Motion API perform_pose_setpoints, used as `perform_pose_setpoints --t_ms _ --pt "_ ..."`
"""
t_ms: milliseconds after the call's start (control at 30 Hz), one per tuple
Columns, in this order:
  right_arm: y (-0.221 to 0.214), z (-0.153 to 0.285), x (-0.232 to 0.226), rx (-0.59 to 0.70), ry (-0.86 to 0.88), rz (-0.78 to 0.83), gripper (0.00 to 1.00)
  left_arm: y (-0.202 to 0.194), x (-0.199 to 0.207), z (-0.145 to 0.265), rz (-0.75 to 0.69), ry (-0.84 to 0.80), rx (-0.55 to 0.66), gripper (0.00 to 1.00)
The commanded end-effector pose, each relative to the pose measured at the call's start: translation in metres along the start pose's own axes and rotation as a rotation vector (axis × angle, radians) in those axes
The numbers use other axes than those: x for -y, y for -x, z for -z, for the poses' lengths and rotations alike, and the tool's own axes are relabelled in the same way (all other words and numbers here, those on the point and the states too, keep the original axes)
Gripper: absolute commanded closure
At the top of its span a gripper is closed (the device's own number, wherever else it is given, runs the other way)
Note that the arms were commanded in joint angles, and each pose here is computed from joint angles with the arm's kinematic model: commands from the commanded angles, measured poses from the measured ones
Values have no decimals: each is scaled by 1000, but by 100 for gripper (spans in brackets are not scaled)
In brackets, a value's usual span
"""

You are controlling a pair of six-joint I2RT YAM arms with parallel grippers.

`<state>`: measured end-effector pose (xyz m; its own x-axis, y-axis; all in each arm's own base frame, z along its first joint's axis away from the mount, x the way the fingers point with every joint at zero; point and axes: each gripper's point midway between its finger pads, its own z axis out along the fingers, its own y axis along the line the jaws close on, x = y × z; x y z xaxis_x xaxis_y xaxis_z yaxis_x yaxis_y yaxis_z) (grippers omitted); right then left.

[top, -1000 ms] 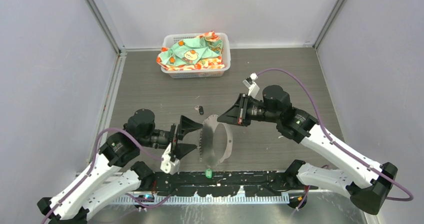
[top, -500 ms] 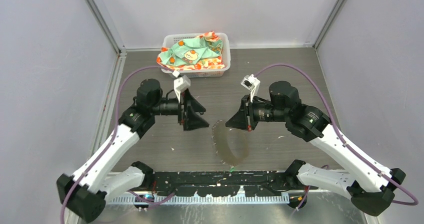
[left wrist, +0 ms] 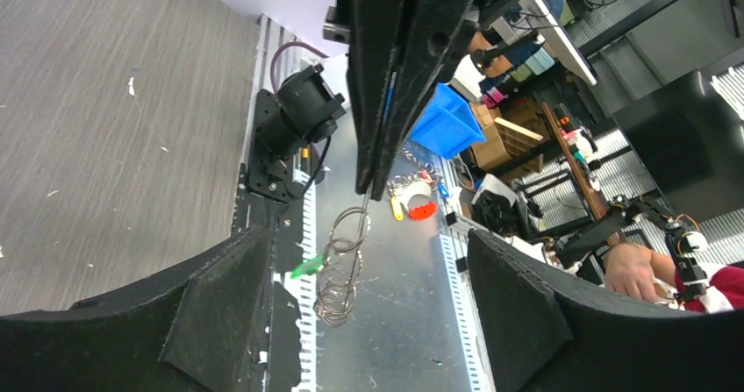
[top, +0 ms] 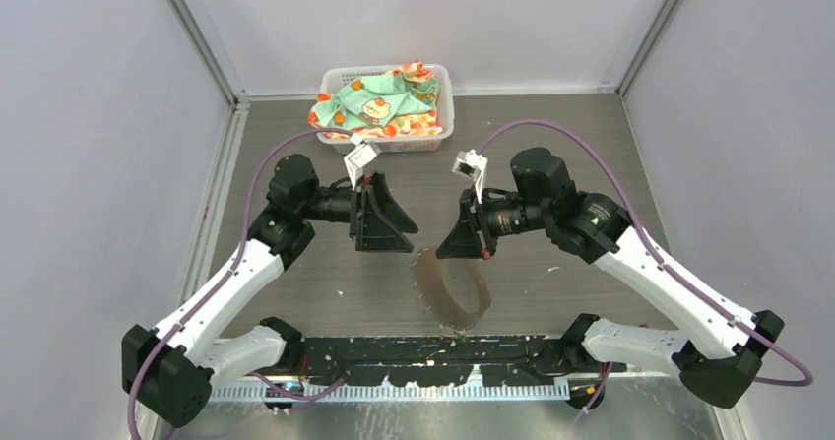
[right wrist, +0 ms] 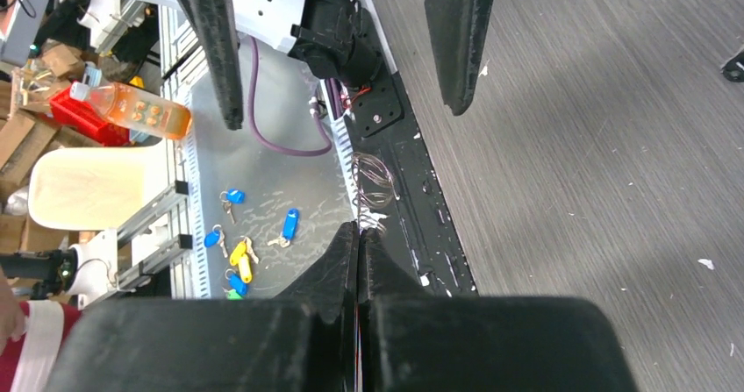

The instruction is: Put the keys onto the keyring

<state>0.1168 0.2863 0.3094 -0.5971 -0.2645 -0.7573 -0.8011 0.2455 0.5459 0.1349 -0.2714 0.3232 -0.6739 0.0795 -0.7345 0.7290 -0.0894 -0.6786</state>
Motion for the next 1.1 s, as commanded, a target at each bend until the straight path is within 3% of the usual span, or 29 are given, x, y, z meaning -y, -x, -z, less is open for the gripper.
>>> perform_pose_setpoints --t_ms 0,100,167,233,367,667,800,1067 --pt "21 4 -22 45 91 67 99 -4 28 1 -76 -89 -33 18" --pt "20 2 -30 21 143 49 99 -15 42 8 -258 -172 -100 30" --pt "19 1 -34 2 174 32 99 -15 42 16 -487 -173 -108 35" --pt "16 0 -37 -11 196 19 99 -16 36 22 -659 -83 -121 37" --pt "15 1 -45 -24 246 -8 99 -10 16 30 -868 60 -135 38" --pt "27 -1 -65 0 386 -48 99 -37 12 21 -1277 65 -198 39" --pt "26 -4 -65 -26 414 -72 99 -28 13 15 -1392 88 -146 38" --pt "21 -7 -65 -60 435 -92 99 -15 23 15 -1434 100 -94 39"
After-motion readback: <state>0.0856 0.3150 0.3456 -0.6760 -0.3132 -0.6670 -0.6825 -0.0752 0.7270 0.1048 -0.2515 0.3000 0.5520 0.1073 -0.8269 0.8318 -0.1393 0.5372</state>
